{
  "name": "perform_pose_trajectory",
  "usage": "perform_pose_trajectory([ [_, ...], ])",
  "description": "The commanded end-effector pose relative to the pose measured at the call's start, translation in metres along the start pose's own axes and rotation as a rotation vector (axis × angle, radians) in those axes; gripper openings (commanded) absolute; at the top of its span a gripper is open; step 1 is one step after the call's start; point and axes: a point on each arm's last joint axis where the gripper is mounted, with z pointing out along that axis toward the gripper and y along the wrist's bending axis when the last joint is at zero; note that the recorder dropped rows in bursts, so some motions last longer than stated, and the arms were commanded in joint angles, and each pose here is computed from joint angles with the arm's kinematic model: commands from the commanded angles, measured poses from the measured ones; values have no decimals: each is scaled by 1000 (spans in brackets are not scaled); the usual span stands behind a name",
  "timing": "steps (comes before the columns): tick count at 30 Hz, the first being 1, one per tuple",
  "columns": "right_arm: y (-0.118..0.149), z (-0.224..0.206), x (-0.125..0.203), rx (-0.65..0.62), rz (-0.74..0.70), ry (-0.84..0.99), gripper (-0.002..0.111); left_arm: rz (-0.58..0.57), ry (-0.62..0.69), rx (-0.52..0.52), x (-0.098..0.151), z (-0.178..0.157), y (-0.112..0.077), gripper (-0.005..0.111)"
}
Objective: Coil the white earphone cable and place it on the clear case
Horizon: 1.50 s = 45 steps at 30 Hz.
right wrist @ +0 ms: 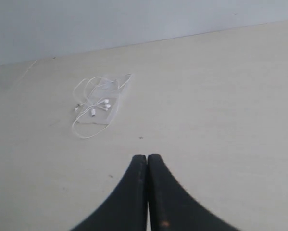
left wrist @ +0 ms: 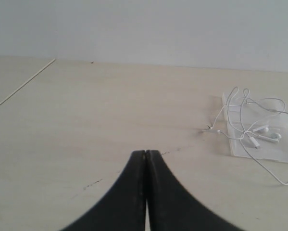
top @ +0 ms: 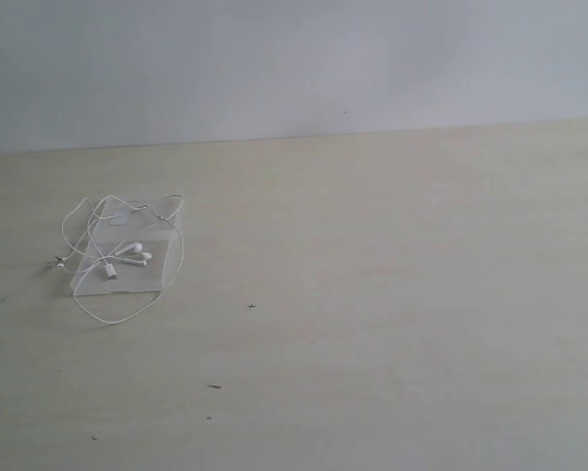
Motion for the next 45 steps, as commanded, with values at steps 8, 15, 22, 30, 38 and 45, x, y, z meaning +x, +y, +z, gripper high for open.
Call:
perform_pose_trajectory([
  [8, -32, -5, -9, 326, 126, -125, 0, 1, -11, 9, -1, -1, -1, 0],
  [15, -13, 25, 1, -12, 37, -328, 0, 1, -11, 9, -1, -1, -1, 0],
  [22, -31, 48, 38, -130, 144, -465, 0, 1, -11, 9, -1, -1, -1, 0],
  [30, -44, 30, 67, -110, 170, -572, 0, 1, -11, 9, -1, -1, -1, 0],
  [38, -42, 13, 74, -142, 143, -674, 0, 1, -11, 9, -1, -1, -1, 0],
  [45, -43, 14, 74, -139, 144, -670, 0, 1, -11, 9, -1, -1, -1, 0],
])
